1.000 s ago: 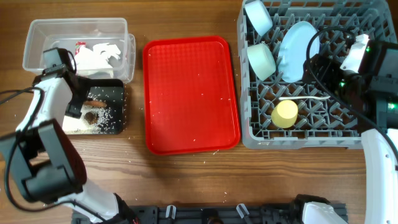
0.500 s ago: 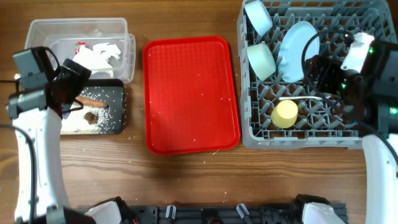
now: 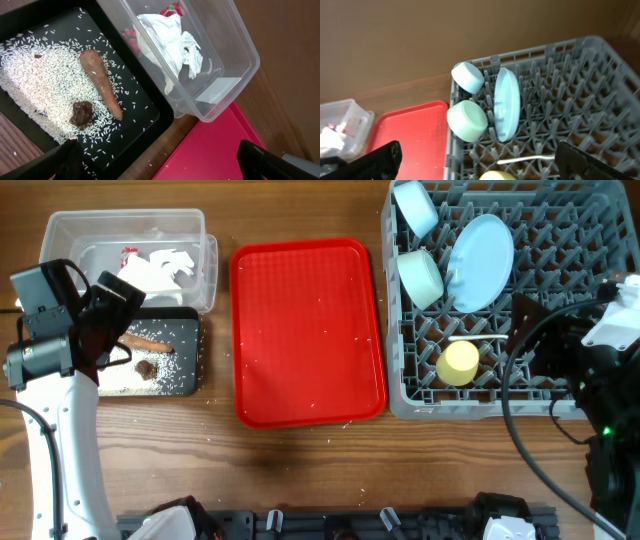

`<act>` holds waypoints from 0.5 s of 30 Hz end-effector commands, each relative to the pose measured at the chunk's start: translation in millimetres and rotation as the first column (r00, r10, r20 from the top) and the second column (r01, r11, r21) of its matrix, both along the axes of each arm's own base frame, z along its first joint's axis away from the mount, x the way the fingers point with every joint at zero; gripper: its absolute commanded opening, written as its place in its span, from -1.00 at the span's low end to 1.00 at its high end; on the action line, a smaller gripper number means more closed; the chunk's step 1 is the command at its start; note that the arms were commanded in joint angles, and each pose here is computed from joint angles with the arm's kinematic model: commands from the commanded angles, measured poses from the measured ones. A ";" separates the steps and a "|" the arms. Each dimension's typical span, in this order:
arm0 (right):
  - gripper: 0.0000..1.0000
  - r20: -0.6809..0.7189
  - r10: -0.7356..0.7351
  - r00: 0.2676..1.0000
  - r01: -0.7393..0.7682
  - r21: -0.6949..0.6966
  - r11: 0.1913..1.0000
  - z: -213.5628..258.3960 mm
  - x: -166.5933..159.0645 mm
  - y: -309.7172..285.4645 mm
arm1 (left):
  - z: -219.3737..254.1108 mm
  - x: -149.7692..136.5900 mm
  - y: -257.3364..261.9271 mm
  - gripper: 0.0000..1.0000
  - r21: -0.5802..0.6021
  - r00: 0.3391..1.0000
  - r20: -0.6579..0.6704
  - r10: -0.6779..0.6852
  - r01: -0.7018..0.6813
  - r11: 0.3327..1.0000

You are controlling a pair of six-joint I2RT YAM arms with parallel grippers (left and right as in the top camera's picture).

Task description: Sort waste into correct bins and load items into the dishwasher rack

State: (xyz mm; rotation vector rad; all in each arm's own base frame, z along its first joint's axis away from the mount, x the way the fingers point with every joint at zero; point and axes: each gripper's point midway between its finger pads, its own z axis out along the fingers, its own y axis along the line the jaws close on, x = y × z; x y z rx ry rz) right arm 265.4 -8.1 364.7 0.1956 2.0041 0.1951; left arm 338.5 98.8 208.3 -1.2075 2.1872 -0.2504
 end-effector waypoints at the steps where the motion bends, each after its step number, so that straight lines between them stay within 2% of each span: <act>1: 0.99 -0.017 -0.009 1.000 0.011 0.080 0.997 -0.8 3.6 4.2 | 0.3 -0.2 -1.6 0.99 0.006 1.000 0.003 -0.024 0.024 1.000; 9: 0.99 -0.075 -0.011 0.997 0.018 0.093 0.995 -16.5 20.6 1.6 | 0.3 -0.2 -1.6 1.00 0.006 1.000 0.003 -0.024 0.024 1.000; 15: 0.99 0.103 0.002 0.995 -0.008 0.055 0.998 -10.2 38.1 1.9 | 0.3 -0.2 -1.6 1.00 0.006 1.000 0.003 -0.024 0.024 1.000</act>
